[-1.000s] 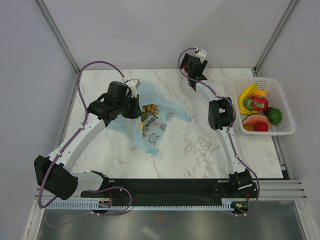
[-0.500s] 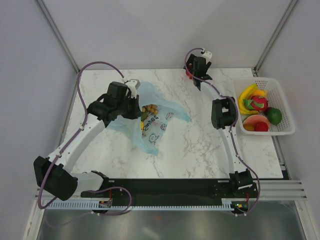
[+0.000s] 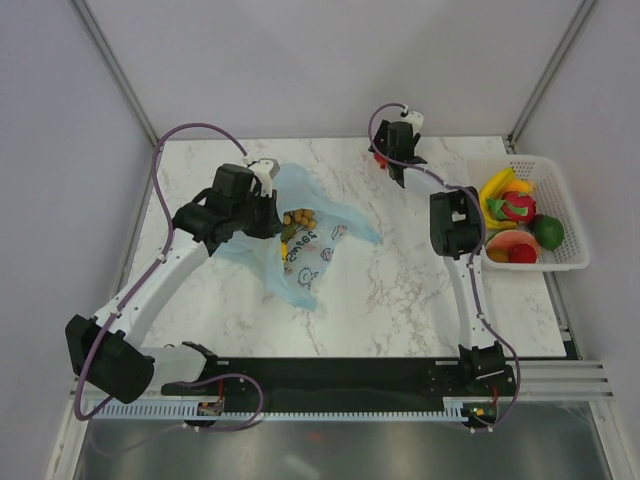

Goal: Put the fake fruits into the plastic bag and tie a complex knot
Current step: Pick up the fake fruit from the center of the board, then place the fake fruit in the plastic bag, then pick up the fake fruit from the bin.

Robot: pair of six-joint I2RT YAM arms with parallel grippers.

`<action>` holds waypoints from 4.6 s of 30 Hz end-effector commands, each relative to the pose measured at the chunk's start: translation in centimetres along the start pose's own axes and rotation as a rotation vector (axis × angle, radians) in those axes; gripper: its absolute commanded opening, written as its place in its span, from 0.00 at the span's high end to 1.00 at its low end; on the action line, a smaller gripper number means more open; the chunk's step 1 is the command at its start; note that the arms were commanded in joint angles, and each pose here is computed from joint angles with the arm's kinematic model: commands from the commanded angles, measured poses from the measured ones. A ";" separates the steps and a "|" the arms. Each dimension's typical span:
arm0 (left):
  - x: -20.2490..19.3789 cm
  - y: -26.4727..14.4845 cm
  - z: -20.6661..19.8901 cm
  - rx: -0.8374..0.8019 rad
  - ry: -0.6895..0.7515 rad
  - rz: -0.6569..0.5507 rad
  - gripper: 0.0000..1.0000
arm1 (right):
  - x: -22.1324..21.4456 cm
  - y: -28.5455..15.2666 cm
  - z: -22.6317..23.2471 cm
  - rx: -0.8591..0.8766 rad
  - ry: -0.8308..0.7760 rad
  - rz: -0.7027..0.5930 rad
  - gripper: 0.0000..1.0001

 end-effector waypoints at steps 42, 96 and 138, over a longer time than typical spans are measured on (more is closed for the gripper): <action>0.9 -2.4 1.4 0.164 -0.003 -0.135 0.98 | -7.4 -37.0 18.0 0.724 0.170 0.301 0.66; 1.4 -0.7 3.5 0.062 -0.083 -0.071 0.98 | 8.8 -35.6 0.2 -0.015 0.086 -0.054 0.49; 0.2 1.4 2.3 0.009 -0.042 -0.010 0.98 | 13.7 -25.9 -31.7 -0.832 -0.173 0.403 0.02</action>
Point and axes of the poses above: each gripper's point midway between its finger pads, its own y axis out along the fingers, its own z axis along the line the jaws close on, x = y × z, the point moved 9 cm from there along -y, back along the fingers, and after that the axes turned 2 degrees about y, right-handed, at the moved point
